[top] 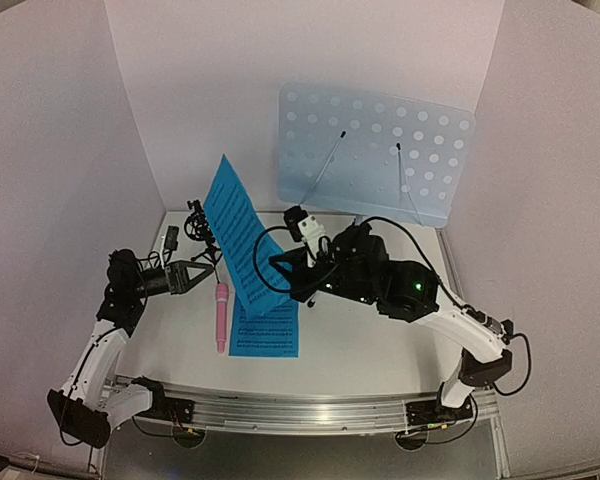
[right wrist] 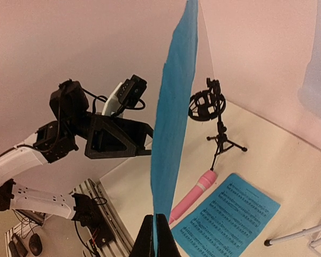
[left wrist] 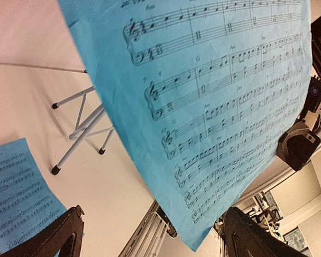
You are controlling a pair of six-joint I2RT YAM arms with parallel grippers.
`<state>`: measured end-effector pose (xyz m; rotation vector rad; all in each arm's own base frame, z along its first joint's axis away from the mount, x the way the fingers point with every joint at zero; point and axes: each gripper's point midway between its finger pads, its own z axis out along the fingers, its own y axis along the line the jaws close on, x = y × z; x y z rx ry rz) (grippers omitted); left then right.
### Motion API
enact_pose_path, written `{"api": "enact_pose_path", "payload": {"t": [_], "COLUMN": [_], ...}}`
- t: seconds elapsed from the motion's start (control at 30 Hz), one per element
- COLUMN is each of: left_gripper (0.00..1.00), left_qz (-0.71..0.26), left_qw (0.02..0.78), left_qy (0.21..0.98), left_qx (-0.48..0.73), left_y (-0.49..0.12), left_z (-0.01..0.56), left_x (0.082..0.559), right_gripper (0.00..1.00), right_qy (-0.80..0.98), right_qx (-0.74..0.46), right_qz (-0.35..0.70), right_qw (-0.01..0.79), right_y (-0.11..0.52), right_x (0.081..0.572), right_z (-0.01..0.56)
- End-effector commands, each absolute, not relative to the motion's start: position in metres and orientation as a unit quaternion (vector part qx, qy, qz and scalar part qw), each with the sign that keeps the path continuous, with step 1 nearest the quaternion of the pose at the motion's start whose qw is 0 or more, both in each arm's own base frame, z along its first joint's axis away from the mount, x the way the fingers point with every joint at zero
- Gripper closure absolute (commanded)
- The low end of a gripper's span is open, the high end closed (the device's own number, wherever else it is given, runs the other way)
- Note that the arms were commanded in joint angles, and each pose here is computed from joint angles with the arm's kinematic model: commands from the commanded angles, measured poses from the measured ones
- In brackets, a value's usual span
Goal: Set up the instrument practice props
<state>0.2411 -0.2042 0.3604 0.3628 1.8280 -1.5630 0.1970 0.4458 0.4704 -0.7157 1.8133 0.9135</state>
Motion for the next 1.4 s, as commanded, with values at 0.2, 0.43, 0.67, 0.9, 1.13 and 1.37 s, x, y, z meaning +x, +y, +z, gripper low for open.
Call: {"api": "enact_pose_path", "payload": {"t": [0.2,0.43,0.67,0.9,1.13,1.37], "left_gripper": [0.04,0.04,0.28,0.75,1.00,1.00], "left_qz": [-0.656,-0.680,-0.688,-0.688,-0.678,-0.591], "left_qw": [0.431,0.390,0.406,0.417,0.424,0.443], "left_qy": [0.575,0.567,0.536,0.532,0.541,0.594], "left_qx": [0.233,0.255,0.272,0.264,0.261,0.319], "left_y": [-0.224,-0.260,-0.259,-0.253,-0.247,-0.253], "left_z": [0.478,0.482,0.512,0.519,0.529,0.526], "left_x": [0.261,0.263,0.262,0.262,0.269,0.290], "right_gripper": [1.00,1.00,1.00,1.00,1.00,0.69], "right_qy": [0.621,0.599,0.606,0.618,0.630,0.660], "right_qx": [-0.247,-0.250,-0.239,-0.214,-0.182,-0.176], "right_qz": [0.418,0.407,0.390,0.384,0.367,0.326], "right_qw": [0.615,0.643,0.651,0.652,0.660,0.654], "right_y": [0.418,0.413,0.409,0.403,0.391,0.387], "right_x": [0.199,0.200,0.210,0.224,0.234,0.246], "right_z": [0.568,0.575,0.571,0.564,0.557,0.522]}}
